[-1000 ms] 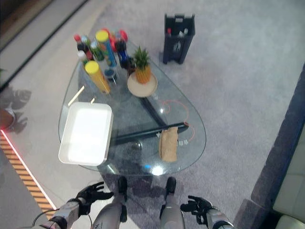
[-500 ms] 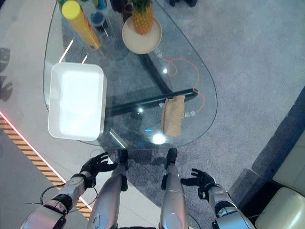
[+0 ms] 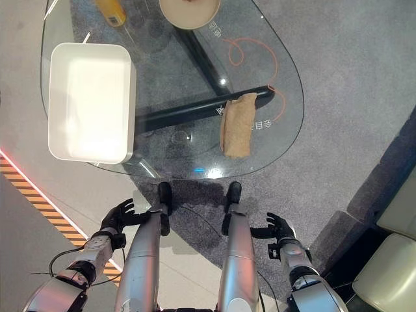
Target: Wipe the table with a cloth and put it in the basket.
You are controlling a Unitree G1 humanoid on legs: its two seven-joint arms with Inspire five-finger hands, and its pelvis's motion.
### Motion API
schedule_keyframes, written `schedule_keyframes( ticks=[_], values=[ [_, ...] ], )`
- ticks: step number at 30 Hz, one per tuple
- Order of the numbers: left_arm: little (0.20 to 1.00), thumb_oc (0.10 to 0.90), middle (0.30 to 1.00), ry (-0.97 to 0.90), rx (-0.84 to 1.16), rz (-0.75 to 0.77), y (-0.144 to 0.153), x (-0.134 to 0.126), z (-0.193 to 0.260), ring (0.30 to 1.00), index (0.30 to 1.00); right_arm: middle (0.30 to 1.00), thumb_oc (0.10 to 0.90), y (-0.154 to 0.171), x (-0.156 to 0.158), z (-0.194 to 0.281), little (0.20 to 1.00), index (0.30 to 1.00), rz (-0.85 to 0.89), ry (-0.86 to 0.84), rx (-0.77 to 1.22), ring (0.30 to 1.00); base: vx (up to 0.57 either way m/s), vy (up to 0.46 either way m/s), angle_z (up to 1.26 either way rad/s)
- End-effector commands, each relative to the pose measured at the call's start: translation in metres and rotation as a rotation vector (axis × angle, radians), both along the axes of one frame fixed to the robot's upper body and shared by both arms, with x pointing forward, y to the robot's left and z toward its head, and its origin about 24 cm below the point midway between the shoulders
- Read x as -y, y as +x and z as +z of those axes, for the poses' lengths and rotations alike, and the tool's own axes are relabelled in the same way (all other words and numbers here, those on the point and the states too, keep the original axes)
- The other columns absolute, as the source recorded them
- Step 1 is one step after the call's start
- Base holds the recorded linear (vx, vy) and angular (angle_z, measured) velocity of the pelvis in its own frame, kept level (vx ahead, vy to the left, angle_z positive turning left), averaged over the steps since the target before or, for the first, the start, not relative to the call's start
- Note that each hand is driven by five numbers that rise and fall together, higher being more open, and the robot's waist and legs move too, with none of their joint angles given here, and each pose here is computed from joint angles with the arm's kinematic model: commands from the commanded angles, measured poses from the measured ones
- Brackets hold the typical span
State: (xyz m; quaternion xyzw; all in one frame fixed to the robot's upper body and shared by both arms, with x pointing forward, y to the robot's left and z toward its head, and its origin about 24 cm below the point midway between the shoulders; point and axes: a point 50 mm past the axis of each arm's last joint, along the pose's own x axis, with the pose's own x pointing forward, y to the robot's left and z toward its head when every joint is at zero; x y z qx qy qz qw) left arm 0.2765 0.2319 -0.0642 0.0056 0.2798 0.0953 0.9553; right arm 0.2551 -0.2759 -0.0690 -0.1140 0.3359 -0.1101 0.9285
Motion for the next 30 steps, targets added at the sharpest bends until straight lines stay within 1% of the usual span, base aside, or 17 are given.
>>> schedule_keyframes(
  ticks=[1,8,11,16,18,24,25,26,28,29,30],
  values=[
    [0.900,0.800,0.900,0.006,-0.026,0.069,-0.021,-0.014,-0.012,0.900,0.900,0.900,0.800,-0.023,-0.008,-0.018,0.900,0.900,0.046,-0.016,-0.047,0.900,0.00,-0.006,-0.06],
    [0.900,0.800,0.900,0.001,-0.030,0.062,-0.023,-0.013,-0.013,0.900,0.900,0.900,0.800,-0.024,-0.004,-0.015,0.900,0.900,0.016,-0.023,-0.010,0.900,0.01,-0.004,-0.01],
    [0.900,0.800,0.900,0.006,-0.031,0.064,-0.023,-0.015,-0.013,0.900,0.900,0.900,0.800,-0.019,-0.001,-0.010,0.900,0.900,-0.027,-0.034,0.036,0.900,0.01,-0.015,0.28],
    [0.900,0.800,0.900,0.014,-0.028,0.064,-0.023,-0.017,-0.012,0.900,0.900,0.900,0.800,-0.014,0.000,-0.005,0.900,0.900,-0.050,-0.041,0.077,0.900,0.01,-0.024,-0.18],
    [0.900,0.800,0.900,0.017,-0.034,0.055,-0.023,-0.016,-0.013,0.900,0.900,0.900,0.800,-0.012,0.003,-0.001,0.900,0.900,-0.098,-0.059,0.107,0.900,0.02,-0.032,0.10],
    [0.900,0.800,0.900,0.022,-0.042,0.055,-0.024,-0.019,-0.013,0.900,0.900,0.900,0.800,-0.009,0.009,0.006,0.900,0.900,-0.158,-0.116,0.166,0.900,0.01,-0.012,0.04],
    [0.900,0.800,0.900,0.023,-0.044,0.056,-0.025,-0.020,-0.013,0.900,0.900,0.900,0.800,-0.007,0.011,0.009,0.900,0.900,-0.185,-0.135,0.186,0.900,0.00,0.000,0.00],
    [0.900,0.800,0.900,0.029,-0.050,0.056,-0.026,-0.020,-0.014,0.900,0.900,0.900,0.800,-0.005,0.015,0.015,0.900,0.900,-0.254,-0.157,0.227,0.900,0.02,-0.032,0.04],
    [0.900,0.800,0.900,0.030,-0.052,0.058,-0.026,-0.021,-0.014,0.900,0.900,0.900,0.800,-0.004,0.019,0.019,0.900,0.900,-0.287,-0.170,0.259,0.900,0.02,-0.028,0.05],
    [0.900,0.800,0.900,0.033,-0.054,0.061,-0.027,-0.023,-0.014,0.900,0.900,0.900,0.800,-0.001,0.024,0.027,0.900,0.900,-0.342,-0.171,0.311,0.900,0.02,-0.026,0.03],
    [0.900,0.800,0.900,0.035,-0.056,0.061,-0.027,-0.024,-0.014,0.900,0.900,0.900,0.800,0.000,0.026,0.030,0.900,0.900,-0.359,-0.169,0.325,0.900,0.02,-0.031,0.02]
  ],
)
